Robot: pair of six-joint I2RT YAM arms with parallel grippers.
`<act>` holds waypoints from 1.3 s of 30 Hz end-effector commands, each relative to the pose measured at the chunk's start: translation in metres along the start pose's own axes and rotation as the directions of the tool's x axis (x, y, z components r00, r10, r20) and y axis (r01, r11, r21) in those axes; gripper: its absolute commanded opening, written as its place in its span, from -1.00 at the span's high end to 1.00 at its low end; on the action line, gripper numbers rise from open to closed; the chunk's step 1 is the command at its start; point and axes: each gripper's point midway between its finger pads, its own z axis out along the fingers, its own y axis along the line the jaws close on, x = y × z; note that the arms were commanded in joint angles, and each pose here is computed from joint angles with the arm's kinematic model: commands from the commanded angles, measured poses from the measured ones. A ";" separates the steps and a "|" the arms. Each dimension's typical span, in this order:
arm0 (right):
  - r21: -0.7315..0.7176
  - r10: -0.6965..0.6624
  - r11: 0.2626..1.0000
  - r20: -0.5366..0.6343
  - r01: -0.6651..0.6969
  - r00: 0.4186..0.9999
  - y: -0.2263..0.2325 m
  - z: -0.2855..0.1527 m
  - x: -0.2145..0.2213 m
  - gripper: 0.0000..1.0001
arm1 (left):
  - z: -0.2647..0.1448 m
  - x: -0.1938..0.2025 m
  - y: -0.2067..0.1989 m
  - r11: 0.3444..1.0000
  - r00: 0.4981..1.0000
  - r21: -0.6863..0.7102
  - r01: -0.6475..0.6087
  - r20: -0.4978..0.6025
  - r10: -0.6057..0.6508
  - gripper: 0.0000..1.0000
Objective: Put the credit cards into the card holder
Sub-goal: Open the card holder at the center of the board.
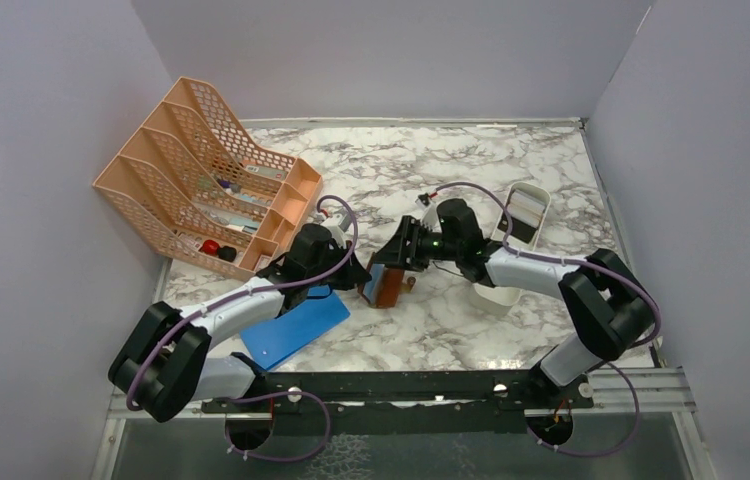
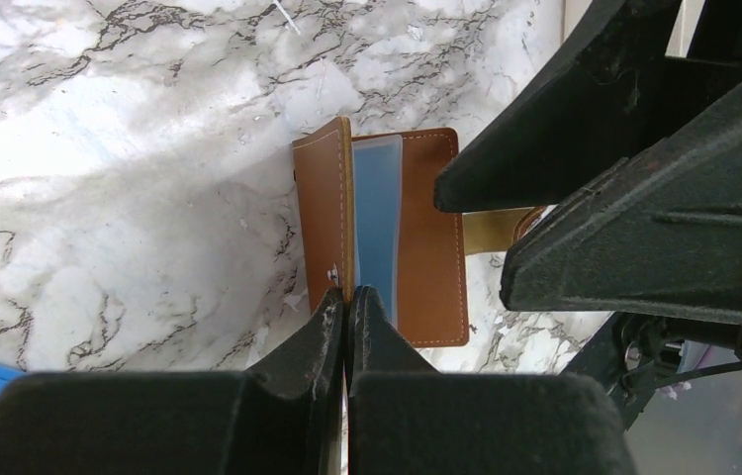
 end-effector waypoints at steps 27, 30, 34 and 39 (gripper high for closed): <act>0.331 -0.056 0.940 -0.099 0.086 0.994 -0.097 -0.002 0.035 0.16 | 0.007 0.000 0.011 0.996 0.998 -0.063 0.059 0.022 -0.058 1.00; 0.375 -0.069 0.920 -0.123 0.111 0.990 -0.112 -0.007 0.042 0.26 | 0.014 0.010 0.016 0.991 0.993 -0.064 0.120 0.008 -0.120 0.92; 0.457 -0.111 0.875 -0.134 0.161 0.985 -0.127 -0.017 0.038 0.36 | 0.023 0.025 0.026 0.980 0.983 -0.096 0.175 -0.036 -0.179 0.67; 0.548 -0.164 0.808 -0.146 0.218 0.976 -0.140 -0.028 0.027 0.45 | 0.021 0.021 0.041 0.965 0.984 -0.209 0.159 -0.041 -0.172 0.27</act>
